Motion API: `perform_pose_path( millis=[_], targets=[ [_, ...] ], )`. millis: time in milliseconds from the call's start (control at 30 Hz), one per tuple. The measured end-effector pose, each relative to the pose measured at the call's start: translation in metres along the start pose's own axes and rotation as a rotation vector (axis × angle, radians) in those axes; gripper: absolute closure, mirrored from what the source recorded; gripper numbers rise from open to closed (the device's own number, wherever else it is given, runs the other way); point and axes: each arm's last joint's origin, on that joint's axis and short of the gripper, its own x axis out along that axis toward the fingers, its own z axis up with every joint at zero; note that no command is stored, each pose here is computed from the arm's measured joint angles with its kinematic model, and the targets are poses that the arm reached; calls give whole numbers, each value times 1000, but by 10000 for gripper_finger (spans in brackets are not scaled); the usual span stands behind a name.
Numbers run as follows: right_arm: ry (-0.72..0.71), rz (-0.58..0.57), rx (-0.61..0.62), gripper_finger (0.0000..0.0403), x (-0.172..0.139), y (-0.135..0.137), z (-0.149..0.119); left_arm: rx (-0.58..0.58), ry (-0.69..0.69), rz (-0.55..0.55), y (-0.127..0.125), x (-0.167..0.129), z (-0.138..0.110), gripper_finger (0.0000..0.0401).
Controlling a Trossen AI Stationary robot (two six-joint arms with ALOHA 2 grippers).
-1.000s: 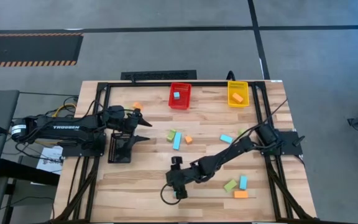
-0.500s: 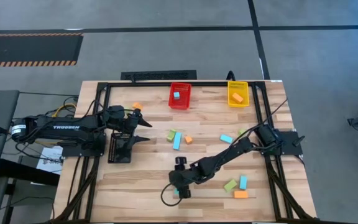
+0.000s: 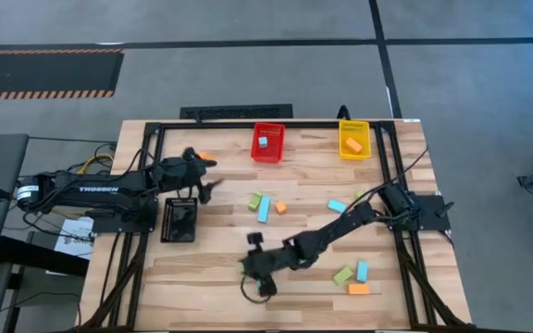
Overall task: Sort & place blocks by color
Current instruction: Put the green block into the black bin
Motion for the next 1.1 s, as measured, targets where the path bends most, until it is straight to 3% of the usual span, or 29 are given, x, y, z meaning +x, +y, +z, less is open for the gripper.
perform_pose_path(
  millis=[100,267,433,633,767,1100],
  targets=[
    [-183,-75,22,288,7,-35,15,-16,8,229,7,-1,0,95],
    [-370,-189,73,288,32,-87,16,29,31,519,14,-4,0,95],
    [-452,-222,77,288,74,-117,25,69,67,704,19,-7,-1,95],
    [-512,-248,90,288,107,-135,40,110,96,788,21,-8,-2,95],
    [-415,-236,83,279,117,-135,37,137,122,789,23,-8,-4,95],
    [-334,-223,100,193,120,-136,30,134,133,758,23,-8,-6,95]
  ],
)
